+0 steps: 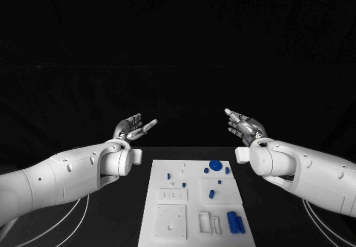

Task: Assemble the parts on the task board

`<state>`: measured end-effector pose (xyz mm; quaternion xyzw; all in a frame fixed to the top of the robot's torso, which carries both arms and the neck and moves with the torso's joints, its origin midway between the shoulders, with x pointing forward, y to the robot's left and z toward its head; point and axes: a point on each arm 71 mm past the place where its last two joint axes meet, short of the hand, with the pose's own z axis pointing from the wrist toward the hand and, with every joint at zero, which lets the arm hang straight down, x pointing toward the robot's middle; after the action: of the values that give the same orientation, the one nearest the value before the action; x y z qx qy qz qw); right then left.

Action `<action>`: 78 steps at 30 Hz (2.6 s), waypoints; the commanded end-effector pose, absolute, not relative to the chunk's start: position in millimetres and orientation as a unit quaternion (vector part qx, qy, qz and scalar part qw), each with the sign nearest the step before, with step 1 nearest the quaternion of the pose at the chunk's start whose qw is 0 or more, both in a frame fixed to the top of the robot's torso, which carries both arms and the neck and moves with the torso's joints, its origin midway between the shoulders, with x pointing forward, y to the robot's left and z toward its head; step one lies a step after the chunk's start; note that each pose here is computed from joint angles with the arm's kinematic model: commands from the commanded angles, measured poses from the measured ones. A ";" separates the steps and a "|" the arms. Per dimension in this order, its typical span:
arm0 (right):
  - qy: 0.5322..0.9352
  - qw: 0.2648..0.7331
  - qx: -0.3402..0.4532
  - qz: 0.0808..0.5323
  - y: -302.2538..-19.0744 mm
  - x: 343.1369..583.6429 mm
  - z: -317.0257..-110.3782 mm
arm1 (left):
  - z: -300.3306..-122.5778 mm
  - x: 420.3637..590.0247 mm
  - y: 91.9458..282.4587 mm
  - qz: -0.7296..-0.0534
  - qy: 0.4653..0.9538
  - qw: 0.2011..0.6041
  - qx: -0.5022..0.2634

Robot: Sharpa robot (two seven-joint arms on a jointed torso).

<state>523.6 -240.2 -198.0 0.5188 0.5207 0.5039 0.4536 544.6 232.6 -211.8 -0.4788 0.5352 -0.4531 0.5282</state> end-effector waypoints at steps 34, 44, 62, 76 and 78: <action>0.749 0.598 -0.007 0.286 -235.0 536.6 -186.2 | -198.6 527.9 228.8 -0.539 0.593 0.420 -0.426; 0.752 0.619 -0.096 0.205 -222.4 528.1 -195.0 | -192.3 507.0 224.7 -0.557 0.597 0.395 -0.420; 0.726 0.648 -0.154 0.173 -203.9 516.2 -214.2 | -180.7 499.1 219.5 -0.572 0.595 0.383 -0.415; 0.721 0.654 -0.162 0.162 -196.5 515.3 -219.9 | -175.4 500.5 217.9 -0.574 0.596 0.382 -0.411; 0.720 0.656 -0.163 0.157 -196.6 515.6 -220.2 | -174.7 500.6 217.7 -0.575 0.596 0.382 -0.410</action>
<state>515.1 -196.0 -220.8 -0.1537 0.7269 0.1739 0.6463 500.9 220.5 -177.6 -0.4187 0.5951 -0.5664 0.3869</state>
